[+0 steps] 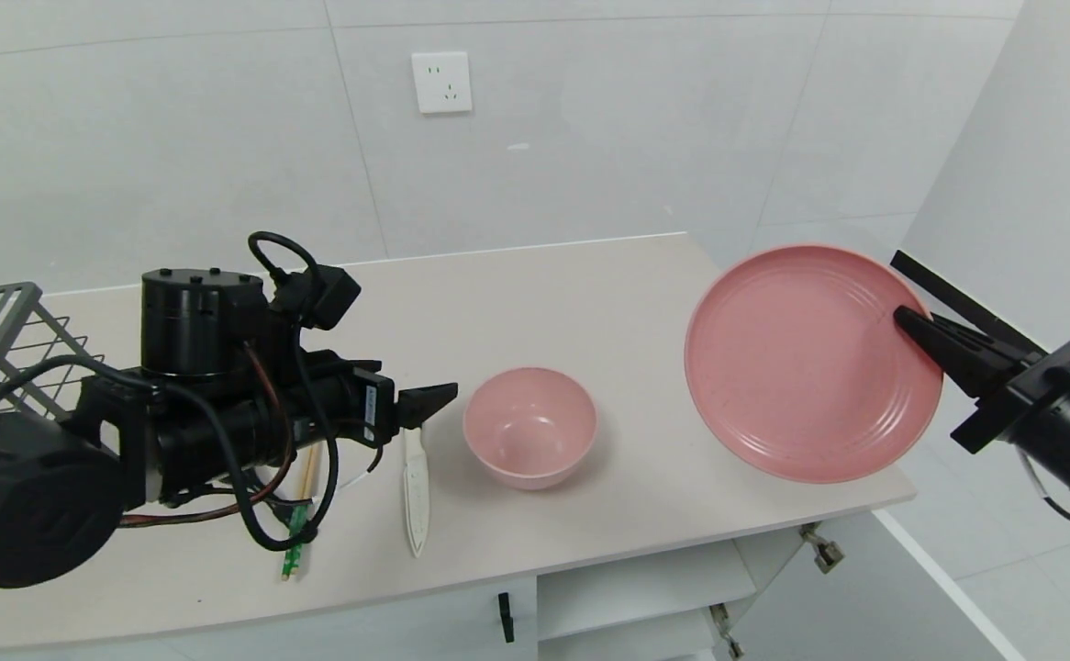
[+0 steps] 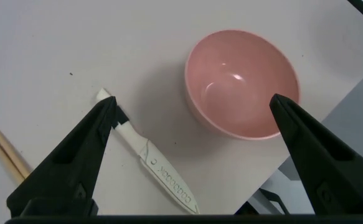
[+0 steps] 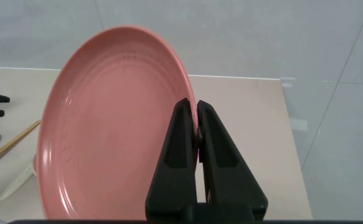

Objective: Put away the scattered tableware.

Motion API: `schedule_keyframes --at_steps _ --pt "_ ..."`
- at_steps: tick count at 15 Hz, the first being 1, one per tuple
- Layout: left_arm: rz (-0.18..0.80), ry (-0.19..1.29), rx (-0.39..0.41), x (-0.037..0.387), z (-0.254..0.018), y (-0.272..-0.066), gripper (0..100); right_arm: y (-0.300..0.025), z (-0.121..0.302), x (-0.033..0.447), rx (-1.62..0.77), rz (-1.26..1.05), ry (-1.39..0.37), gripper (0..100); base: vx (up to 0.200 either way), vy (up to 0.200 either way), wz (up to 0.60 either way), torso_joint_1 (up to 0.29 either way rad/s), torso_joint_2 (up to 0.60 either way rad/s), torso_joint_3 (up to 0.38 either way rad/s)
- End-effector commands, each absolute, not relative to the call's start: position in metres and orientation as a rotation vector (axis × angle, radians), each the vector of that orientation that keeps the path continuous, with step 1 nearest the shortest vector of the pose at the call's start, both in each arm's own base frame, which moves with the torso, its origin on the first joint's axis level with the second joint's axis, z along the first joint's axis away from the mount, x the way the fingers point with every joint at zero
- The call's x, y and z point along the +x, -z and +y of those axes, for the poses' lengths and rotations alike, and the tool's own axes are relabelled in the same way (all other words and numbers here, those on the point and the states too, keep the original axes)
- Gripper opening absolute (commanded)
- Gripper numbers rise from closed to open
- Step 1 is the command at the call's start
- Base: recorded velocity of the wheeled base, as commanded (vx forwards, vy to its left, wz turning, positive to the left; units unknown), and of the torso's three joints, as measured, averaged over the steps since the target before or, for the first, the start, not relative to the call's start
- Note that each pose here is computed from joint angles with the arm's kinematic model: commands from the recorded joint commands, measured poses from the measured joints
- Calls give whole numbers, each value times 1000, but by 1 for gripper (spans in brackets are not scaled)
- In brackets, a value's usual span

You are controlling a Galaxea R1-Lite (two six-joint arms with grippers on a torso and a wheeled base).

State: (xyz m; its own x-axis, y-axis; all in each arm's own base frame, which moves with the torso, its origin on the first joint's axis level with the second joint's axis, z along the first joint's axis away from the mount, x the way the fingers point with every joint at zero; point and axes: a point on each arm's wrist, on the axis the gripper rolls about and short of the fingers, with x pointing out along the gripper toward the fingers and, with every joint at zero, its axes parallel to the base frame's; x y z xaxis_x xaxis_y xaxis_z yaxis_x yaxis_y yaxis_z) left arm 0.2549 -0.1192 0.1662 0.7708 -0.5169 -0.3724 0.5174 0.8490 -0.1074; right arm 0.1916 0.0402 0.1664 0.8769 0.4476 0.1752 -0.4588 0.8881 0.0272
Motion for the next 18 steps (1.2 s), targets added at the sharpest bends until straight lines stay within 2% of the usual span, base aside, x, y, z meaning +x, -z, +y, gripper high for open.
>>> schedule_keyframes --at_steps 1,4,9,13,18 --pt "425 565 -4 265 -126 -159 100 -165 40 192 68 -162 -471 0 0 0 0 0 0 0" --pt "456 572 -3 276 -134 -146 100 -165 39 192 67 -162 -467 0 0 0 0 0 0 0" --pt "402 587 -13 292 -147 -130 100 -165 39 192 65 -163 -467 0 0 0 0 0 0 0" --pt "465 551 -28 304 -153 -110 100 -165 39 192 65 -163 -466 0 0 0 0 0 0 0" --pt "486 521 -25 314 -159 -101 100 -164 36 194 61 -158 -449 0 0 0 0 0 0 0"
